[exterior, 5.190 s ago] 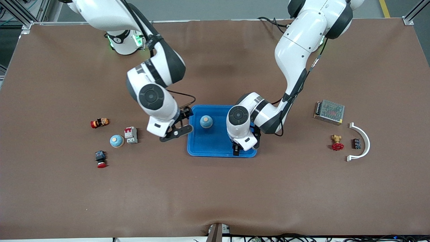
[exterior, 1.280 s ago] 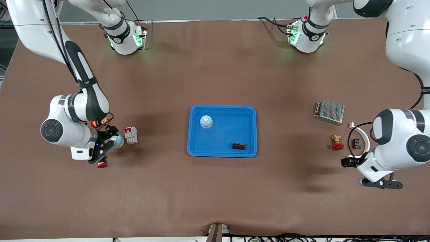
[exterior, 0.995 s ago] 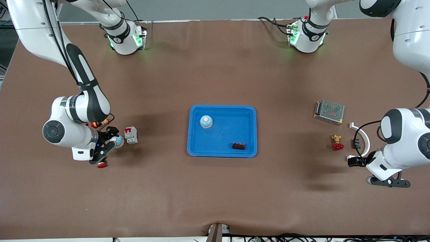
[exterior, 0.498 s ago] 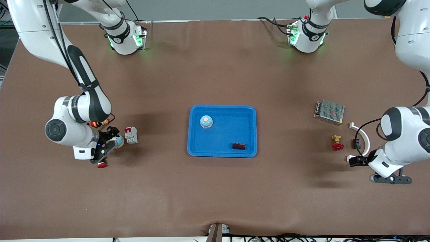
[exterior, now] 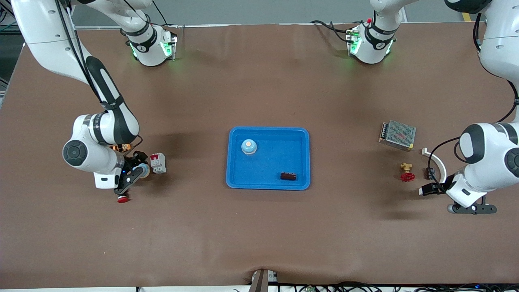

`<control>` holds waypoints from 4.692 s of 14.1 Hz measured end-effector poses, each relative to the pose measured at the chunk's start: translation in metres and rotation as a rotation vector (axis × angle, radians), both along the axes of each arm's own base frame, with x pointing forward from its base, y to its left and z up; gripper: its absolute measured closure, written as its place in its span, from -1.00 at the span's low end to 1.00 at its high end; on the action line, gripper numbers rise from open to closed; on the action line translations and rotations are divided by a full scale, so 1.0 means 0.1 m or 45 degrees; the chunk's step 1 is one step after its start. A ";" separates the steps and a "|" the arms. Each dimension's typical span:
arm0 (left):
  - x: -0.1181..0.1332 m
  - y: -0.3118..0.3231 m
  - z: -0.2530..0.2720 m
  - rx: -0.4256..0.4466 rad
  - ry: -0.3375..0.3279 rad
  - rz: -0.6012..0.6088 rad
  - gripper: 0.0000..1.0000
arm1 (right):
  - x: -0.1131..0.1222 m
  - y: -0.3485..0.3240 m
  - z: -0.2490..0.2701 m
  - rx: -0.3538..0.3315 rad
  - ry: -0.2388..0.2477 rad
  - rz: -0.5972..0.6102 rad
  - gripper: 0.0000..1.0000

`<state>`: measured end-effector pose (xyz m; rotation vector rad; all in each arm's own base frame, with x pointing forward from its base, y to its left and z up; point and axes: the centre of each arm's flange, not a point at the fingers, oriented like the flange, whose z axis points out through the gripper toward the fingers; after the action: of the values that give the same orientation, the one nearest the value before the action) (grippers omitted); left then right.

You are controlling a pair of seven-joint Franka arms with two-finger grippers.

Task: Place electrolytic capacitor and blue bell in tray
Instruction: 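Grasp the second bell with the right gripper while the left approaches a capacitor, then carry the bell to the tray while the left gripper grasps the capacitor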

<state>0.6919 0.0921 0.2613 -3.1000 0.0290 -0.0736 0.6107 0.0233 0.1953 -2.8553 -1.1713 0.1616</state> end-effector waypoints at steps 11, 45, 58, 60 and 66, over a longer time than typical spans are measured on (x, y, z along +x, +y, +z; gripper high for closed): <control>-0.33 0.27 -0.33 -0.018 0.042 0.076 -1.00 | -0.04 -0.03 -0.12 0.002 -0.013 -0.006 -1.00; -0.79 0.52 -0.76 -0.003 -0.018 0.060 -1.00 | 0.39 -0.09 0.58 0.066 0.156 -0.078 -0.38; -0.86 0.57 -0.84 -0.002 -0.032 0.057 -1.00 | 0.37 1.54 1.30 0.043 0.212 -0.553 -0.38; -0.86 0.57 -0.84 -0.002 -0.033 0.061 -1.00 | 0.30 1.89 1.33 0.030 0.190 -0.633 -0.38; -0.86 0.57 -0.83 -0.004 -0.038 0.079 -1.00 | -0.12 3.12 1.41 0.016 0.115 -0.808 -0.38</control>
<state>0.6060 0.1488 0.1779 -3.0994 -0.0679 -0.1185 0.5989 0.3354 0.3364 -2.9978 -0.2135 0.2430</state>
